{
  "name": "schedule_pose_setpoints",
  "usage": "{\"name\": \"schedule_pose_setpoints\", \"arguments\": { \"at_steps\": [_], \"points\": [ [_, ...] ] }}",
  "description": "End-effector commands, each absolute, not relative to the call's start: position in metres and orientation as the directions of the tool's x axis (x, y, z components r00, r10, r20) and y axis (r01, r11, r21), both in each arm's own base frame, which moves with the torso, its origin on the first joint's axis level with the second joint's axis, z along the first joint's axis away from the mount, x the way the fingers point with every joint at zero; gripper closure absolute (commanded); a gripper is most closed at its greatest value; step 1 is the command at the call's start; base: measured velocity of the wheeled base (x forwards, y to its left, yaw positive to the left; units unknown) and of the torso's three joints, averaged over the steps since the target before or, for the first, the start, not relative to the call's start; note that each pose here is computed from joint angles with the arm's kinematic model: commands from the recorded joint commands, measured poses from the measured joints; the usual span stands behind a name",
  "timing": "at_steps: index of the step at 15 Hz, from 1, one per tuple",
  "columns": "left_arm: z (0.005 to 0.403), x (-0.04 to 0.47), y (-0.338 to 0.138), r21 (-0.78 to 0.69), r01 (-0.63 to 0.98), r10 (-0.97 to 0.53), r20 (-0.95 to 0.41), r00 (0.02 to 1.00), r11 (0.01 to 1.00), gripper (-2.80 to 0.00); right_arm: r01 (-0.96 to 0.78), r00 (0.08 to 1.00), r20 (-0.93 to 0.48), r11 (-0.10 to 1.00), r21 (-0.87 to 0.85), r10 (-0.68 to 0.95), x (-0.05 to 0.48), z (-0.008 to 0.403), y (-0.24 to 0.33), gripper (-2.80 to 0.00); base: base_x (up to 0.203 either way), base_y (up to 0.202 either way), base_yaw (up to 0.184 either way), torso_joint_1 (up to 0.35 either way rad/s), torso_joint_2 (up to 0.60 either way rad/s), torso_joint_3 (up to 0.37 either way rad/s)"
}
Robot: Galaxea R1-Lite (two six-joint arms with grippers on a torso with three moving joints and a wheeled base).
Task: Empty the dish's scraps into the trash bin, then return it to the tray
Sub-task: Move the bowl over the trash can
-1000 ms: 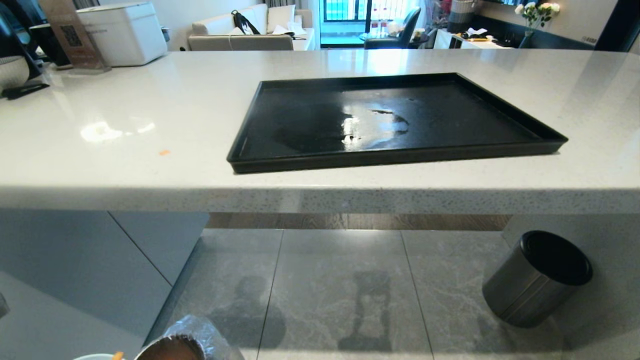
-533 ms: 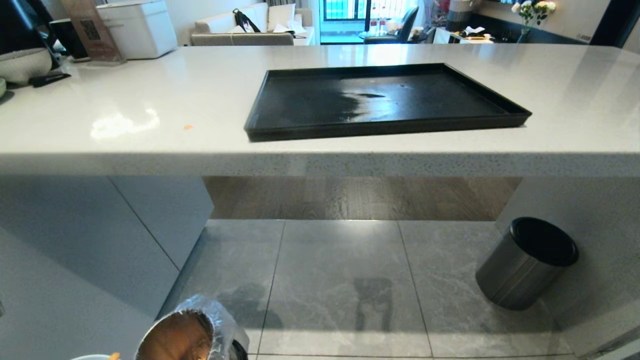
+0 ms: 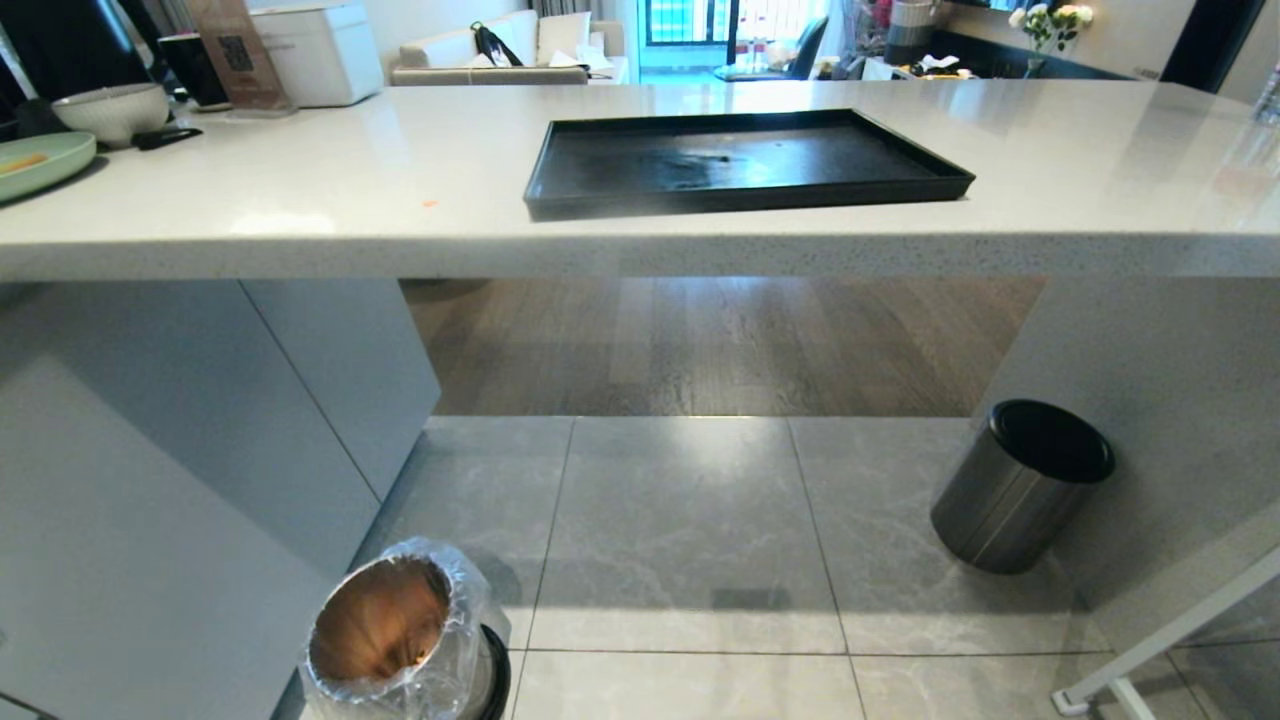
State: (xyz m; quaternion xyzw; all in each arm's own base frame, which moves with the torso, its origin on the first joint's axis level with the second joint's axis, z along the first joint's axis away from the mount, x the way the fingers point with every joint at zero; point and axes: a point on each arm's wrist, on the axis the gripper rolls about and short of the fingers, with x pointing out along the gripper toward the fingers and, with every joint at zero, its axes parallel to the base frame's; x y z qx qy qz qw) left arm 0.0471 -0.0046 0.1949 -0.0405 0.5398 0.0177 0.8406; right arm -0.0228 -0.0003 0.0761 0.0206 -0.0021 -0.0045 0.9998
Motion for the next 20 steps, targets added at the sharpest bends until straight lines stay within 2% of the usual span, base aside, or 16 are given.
{"name": "schedule_pose_setpoints", "arguments": {
  "at_steps": [1,20],
  "points": [
    [0.1943,0.0468,-0.0046,-0.049,-0.076,-0.013,-0.911,0.412,0.996,0.00,0.009,1.000,0.004,0.999,0.041,-0.009,-0.0229,0.0761,-0.0003,0.00,0.000,0.000,0.000,0.000,0.00,0.000],
    [0.1940,0.0451,-0.0068,-0.049,-0.026,-0.034,-0.912,0.409,0.998,0.00,0.009,1.000,0.005,0.999,0.041,-0.009,-0.0229,0.0762,-0.0003,0.00,0.000,0.000,0.000,0.000,0.00,0.000]
  ]
}}
